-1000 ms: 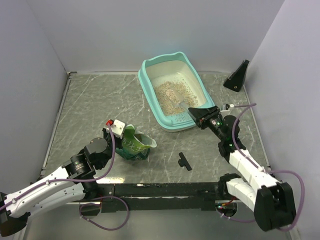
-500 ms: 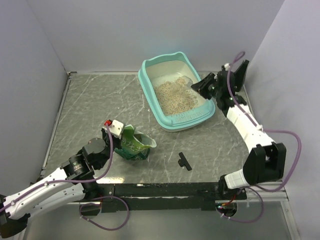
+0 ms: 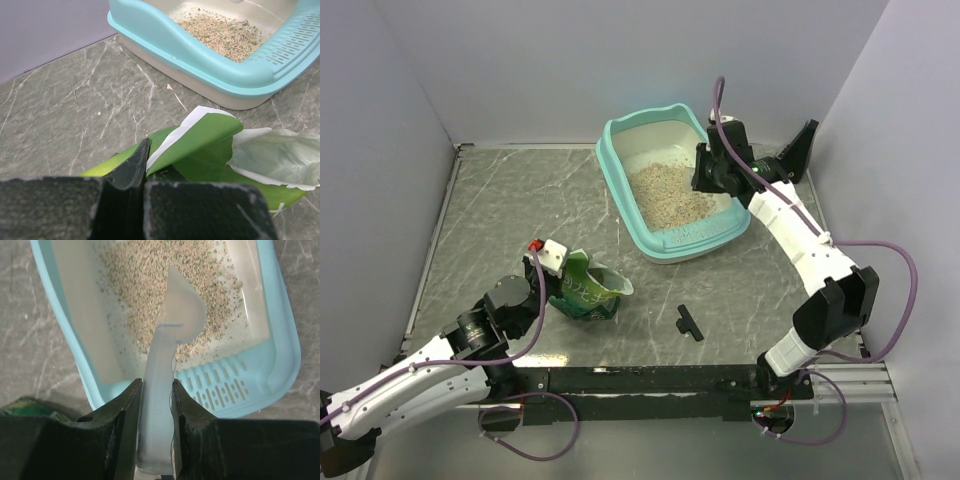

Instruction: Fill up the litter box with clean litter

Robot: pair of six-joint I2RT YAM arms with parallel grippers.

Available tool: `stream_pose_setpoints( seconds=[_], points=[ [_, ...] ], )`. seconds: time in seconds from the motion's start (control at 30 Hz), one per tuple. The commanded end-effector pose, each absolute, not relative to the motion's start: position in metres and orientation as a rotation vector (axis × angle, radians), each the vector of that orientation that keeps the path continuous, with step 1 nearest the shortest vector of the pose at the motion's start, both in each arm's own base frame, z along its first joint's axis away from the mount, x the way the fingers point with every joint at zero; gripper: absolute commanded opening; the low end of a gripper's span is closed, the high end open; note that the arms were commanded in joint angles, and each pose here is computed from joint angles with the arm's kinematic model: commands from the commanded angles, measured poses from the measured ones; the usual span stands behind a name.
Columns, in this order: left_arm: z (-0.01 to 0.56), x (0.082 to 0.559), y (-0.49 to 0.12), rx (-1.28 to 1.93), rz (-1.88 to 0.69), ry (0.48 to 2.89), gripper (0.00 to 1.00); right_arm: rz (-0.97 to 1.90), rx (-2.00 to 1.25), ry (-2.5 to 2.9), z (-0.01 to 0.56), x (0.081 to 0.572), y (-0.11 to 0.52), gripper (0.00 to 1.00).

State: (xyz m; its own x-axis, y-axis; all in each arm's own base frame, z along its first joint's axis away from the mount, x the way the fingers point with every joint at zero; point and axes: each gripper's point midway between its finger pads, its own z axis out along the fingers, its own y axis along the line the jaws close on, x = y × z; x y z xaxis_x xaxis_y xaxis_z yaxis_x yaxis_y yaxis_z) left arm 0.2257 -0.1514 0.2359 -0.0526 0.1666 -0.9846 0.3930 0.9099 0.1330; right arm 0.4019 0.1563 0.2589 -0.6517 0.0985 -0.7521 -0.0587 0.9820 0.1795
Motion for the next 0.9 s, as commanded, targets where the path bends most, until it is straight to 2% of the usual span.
stream_pose_setpoints(
  seconds=[0.0, 0.1, 0.27, 0.47, 0.67, 0.87],
  points=[
    [0.253, 0.227, -0.148, 0.397, -0.207, 1.602, 0.01, 0.171, -0.025, 2.192, 0.299, 0.374, 0.140, 0.00],
    [0.249, 0.228, -0.152, 0.420, -0.206, 1.615, 0.01, 0.235, -0.085, 2.166, 0.317, 0.347, 0.151, 0.00],
    [0.243, 0.228, -0.158, 0.448, -0.216, 1.631, 0.01, 0.501, -0.225, 2.097, 0.349, 0.282, 0.175, 0.00],
    [0.240, 0.228, -0.163, 0.469, -0.227, 1.640, 0.01, 0.849, -0.515, 2.103, 0.357, 0.198, 0.203, 0.00],
    [0.244, 0.227, -0.161, 0.462, -0.231, 1.626, 0.01, 0.996, -0.666, 2.080, 0.356, 0.149, 0.212, 0.00],
    [0.245, 0.227, -0.158, 0.452, -0.223, 1.625, 0.01, 1.013, -0.709, 2.116, 0.341, 0.128, 0.223, 0.00]
  ],
)
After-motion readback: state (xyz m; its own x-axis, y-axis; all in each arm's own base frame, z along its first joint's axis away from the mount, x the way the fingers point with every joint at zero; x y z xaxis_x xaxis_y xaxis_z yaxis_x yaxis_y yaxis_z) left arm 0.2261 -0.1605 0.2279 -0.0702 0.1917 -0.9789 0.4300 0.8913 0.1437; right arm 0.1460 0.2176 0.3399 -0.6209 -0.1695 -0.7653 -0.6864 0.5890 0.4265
